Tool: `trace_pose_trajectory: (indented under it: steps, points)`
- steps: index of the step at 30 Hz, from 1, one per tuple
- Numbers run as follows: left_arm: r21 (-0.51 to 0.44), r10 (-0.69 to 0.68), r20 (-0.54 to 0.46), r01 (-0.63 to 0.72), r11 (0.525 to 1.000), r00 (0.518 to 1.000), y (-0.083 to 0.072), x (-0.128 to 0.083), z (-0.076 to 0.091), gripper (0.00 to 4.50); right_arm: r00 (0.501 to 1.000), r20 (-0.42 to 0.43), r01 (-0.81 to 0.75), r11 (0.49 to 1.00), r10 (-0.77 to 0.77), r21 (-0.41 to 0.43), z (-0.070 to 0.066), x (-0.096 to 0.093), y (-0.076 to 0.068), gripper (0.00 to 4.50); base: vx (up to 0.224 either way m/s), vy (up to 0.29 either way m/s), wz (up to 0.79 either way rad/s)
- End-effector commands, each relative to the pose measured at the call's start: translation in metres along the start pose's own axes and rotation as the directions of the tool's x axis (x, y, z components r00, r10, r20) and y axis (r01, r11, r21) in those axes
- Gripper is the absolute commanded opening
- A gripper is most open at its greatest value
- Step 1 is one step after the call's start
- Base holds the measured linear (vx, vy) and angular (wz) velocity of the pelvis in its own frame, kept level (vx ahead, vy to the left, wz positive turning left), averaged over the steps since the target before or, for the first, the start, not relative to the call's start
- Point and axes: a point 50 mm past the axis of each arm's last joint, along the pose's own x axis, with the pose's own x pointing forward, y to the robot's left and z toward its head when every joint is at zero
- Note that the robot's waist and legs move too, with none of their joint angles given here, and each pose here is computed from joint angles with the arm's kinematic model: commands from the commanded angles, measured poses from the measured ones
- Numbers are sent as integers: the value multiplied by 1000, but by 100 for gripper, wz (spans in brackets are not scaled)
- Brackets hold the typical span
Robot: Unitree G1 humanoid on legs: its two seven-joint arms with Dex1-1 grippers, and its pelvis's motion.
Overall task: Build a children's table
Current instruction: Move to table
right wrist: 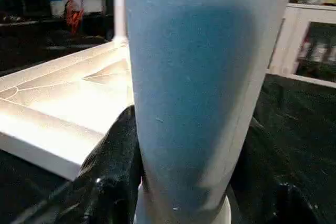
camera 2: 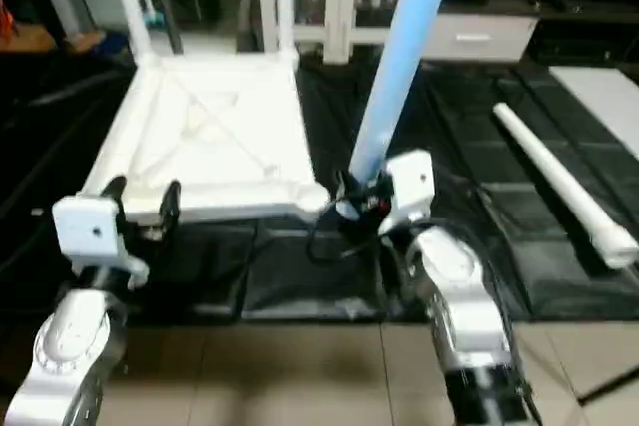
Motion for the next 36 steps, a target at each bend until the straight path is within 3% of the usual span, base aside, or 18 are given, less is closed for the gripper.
trace_pose_trajectory:
  steps: [1, 14, 21, 24, 27, 30, 32, 33, 36]
  points:
    - [6, -23, 23, 23, 1000, 999, -1, 3, 5, 359, 999, 32, -28, 1000, 28, -3, 9, 5, 4, 188, 177, 68, 20]
    - [-11, -66, 19, 66, 998, 998, -6, 4, 3, 359, 1000, 12, -3, 1000, 3, 23, 7, 3, -2, 188, 170, -33, 7]
    - [-54, -167, -20, 166, 985, 986, -20, 1, -2, 359, 1000, 27, 10, 999, -11, 48, 10, 1, -4, 188, 200, 102, 4]
    - [-78, -269, -20, 267, 960, 963, -30, -2, -3, 359, 1000, 31, 4, 999, -6, 47, 11, 1, -4, 188, 52, 26, -1]
    - [-65, -431, -52, 428, 901, 901, -36, 0, -6, 359, 999, 30, -38, 998, 36, 55, 13, 2, -5, 188, 0, 0, 0]
    - [-68, -468, -65, 464, 883, 881, -33, 3, -6, 359, 998, 27, -58, 997, 57, 55, 14, 2, -6, 188, 0, 0, 0]
    - [-66, -552, -80, 548, 834, 830, -33, 6, -6, 359, 995, 22, -94, 994, 93, 57, 17, 4, -8, 188, -70, 37, 8]
    - [-66, -552, -80, 548, 834, 830, -33, 6, -6, 359, 995, 22, -94, 994, 93, 57, 17, 4, -8, 188, -85, 38, 11]
    - [-106, -695, -124, 687, 719, 708, -38, 4, -10, 359, 987, 10, -164, 984, 163, 66, 20, 4, -13, 188, -86, 12, 12]
